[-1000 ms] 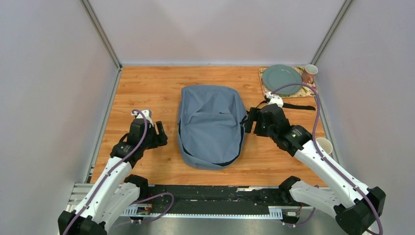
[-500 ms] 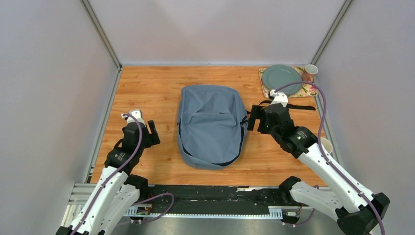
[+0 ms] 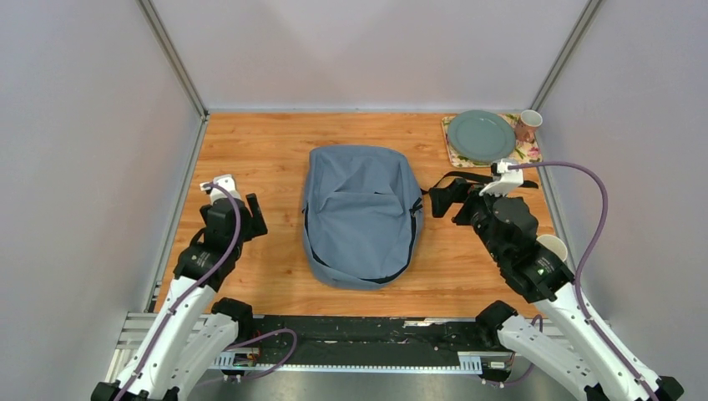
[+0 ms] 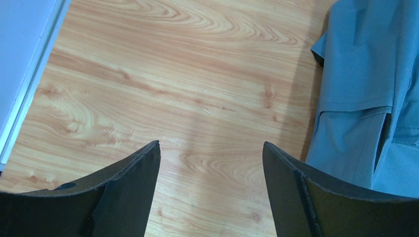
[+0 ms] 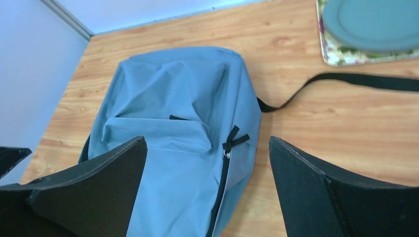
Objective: Pack the student bag
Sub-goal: Reset both arms
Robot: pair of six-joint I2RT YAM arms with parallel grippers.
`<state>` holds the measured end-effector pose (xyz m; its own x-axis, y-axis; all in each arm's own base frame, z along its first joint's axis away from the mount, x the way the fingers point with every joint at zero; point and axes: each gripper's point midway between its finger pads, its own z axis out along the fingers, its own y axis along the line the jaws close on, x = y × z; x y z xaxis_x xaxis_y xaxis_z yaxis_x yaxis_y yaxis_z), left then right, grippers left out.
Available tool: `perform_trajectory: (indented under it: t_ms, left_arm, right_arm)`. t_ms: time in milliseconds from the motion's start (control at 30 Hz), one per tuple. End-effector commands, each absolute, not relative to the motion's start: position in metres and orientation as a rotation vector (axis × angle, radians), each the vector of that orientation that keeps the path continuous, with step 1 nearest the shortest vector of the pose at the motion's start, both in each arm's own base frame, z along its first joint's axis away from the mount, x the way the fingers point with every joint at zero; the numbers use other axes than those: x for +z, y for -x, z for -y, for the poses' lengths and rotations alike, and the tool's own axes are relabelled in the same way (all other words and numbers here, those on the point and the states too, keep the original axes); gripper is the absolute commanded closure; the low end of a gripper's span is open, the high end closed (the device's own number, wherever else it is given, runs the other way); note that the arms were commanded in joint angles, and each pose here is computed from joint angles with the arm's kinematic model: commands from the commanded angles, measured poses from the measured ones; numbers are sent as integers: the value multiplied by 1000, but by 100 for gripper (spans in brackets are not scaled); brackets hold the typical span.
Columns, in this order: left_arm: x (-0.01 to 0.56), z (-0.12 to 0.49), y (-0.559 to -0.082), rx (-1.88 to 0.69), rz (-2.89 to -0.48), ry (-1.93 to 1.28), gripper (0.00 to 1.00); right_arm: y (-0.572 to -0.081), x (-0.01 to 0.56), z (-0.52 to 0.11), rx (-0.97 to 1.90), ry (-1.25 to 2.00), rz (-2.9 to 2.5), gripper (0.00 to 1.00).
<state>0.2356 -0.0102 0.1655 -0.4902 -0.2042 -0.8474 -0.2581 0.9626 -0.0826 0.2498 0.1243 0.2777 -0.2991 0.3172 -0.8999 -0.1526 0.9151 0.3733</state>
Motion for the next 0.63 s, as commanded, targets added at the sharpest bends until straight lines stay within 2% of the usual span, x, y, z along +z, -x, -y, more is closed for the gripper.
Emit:
perform_trajectory:
  t_ms: [0, 167, 433, 600]
  left_arm:
    - [179, 13, -238, 99, -2139, 206, 17]
    - [174, 46, -249, -52, -2229, 32, 17]
    - [187, 73, -258, -220, -2149, -64, 17]
    - [194, 69, -256, -226, -2071, -28, 17]
  right_arm:
    - [-248, 311, -144, 526, 71, -1706, 3]
    - [-246, 312, -128, 449, 21, -1773, 2]
    - [-247, 280, -135, 435, 41, -1891, 2]
    - [-253, 271, -133, 411, 17, -1923, 2]
